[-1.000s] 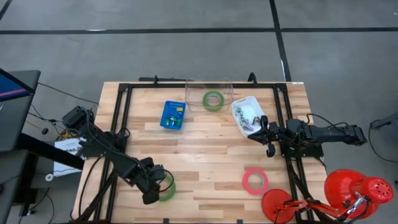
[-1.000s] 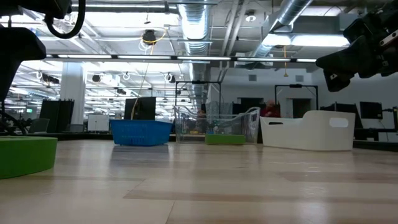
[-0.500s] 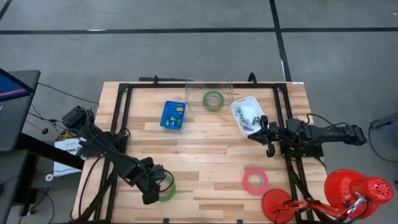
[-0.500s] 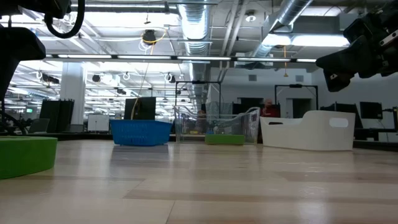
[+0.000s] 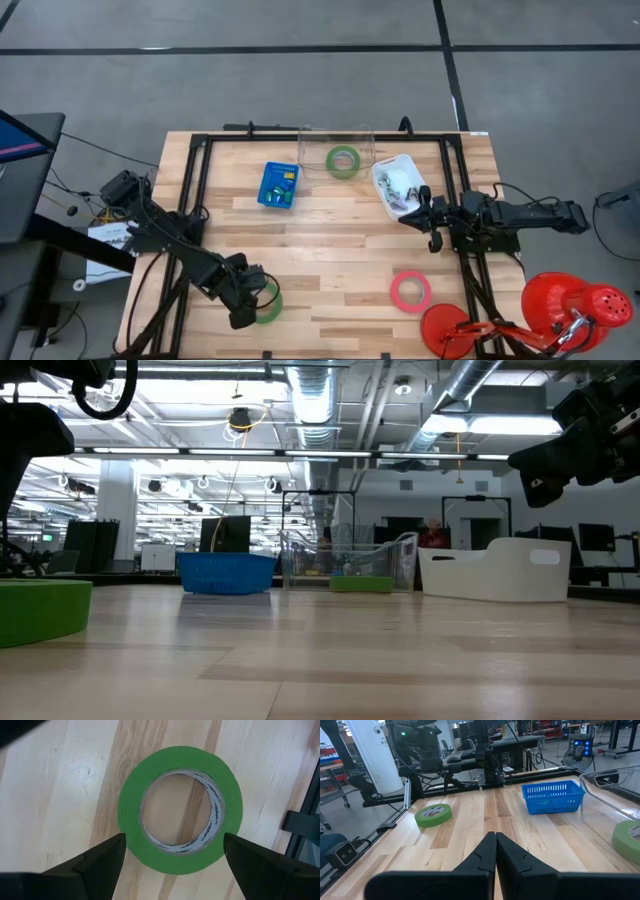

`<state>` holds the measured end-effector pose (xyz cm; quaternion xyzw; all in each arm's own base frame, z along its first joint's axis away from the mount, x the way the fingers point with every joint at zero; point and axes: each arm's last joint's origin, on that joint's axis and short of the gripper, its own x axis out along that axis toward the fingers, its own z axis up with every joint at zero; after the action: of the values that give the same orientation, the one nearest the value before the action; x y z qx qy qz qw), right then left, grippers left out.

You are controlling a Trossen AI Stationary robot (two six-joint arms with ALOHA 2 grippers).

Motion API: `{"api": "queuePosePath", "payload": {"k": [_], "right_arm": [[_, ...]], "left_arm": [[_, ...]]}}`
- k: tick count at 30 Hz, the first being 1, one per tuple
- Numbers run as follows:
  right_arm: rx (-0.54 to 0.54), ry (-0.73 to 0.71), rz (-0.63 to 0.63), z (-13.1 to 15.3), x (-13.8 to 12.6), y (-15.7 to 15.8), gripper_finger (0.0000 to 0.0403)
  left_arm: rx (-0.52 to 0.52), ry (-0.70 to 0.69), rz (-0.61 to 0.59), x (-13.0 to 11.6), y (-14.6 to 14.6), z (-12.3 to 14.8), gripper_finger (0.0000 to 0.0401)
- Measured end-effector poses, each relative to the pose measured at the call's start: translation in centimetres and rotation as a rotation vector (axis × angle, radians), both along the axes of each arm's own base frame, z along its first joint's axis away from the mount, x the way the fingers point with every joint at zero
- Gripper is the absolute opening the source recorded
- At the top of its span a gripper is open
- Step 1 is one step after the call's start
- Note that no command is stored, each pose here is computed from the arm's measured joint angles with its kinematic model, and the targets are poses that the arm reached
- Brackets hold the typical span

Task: Pick and place Stapler, Stapler remover, tape
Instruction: Put the green tape into the transparent bin

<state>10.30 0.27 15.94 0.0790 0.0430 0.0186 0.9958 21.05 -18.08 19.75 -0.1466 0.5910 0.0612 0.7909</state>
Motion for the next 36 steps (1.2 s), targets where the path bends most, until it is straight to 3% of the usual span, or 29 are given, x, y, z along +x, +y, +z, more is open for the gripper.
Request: {"api": "queuePosePath", "payload": {"k": [36], "right_arm": [[0.0, 0.0, 0.0, 0.0, 0.0, 0.0, 0.0]], "left_arm": [[-0.008, -0.008, 0.0, 0.07, -0.07, 0.02, 0.0324]]}}
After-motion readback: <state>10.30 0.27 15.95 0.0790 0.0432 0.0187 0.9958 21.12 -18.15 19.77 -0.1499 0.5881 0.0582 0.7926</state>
